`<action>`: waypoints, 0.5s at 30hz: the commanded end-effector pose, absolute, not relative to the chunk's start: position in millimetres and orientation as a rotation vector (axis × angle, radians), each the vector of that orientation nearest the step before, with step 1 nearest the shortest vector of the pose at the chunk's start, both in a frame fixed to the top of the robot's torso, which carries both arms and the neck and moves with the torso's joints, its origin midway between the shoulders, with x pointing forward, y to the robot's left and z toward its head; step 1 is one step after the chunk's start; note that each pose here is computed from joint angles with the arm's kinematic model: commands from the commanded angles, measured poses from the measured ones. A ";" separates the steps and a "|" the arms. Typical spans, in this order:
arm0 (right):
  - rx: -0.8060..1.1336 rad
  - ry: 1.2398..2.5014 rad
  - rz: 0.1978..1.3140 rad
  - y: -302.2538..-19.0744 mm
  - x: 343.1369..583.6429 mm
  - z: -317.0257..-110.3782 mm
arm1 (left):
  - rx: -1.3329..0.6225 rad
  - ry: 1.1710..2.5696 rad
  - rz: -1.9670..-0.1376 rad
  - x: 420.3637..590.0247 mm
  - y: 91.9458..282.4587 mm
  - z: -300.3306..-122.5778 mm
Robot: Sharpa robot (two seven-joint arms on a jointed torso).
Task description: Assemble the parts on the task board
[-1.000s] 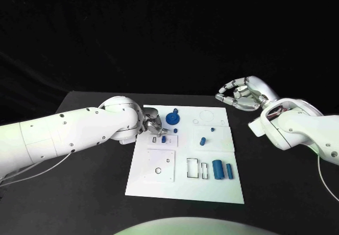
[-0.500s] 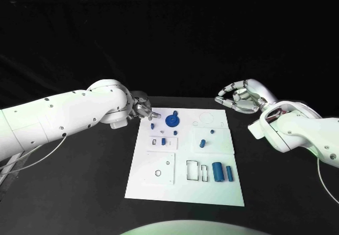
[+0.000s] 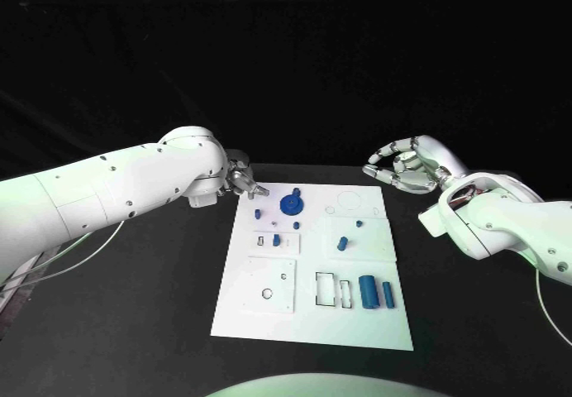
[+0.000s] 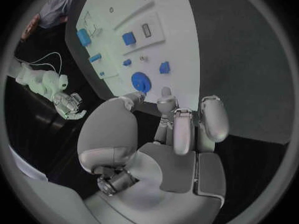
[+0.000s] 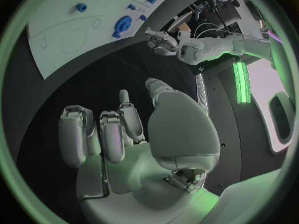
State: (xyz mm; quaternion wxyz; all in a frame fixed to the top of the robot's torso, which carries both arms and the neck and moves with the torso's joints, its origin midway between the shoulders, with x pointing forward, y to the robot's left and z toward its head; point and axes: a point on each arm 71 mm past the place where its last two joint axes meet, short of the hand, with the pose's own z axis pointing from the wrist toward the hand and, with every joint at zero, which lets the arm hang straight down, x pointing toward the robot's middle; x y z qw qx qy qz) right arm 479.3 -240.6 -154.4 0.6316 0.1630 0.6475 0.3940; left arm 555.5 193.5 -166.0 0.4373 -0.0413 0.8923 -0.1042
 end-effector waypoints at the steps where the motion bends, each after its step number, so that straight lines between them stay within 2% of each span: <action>1: 0.357 1.487 0.906 -238.9 479.0 -154.7 | -0.031 2.277 -0.220 556.8 190.4 -171.5; 15: 0.353 1.487 0.911 -236.8 479.2 -154.9 | -0.047 2.344 -0.230 557.8 180.0 -190.9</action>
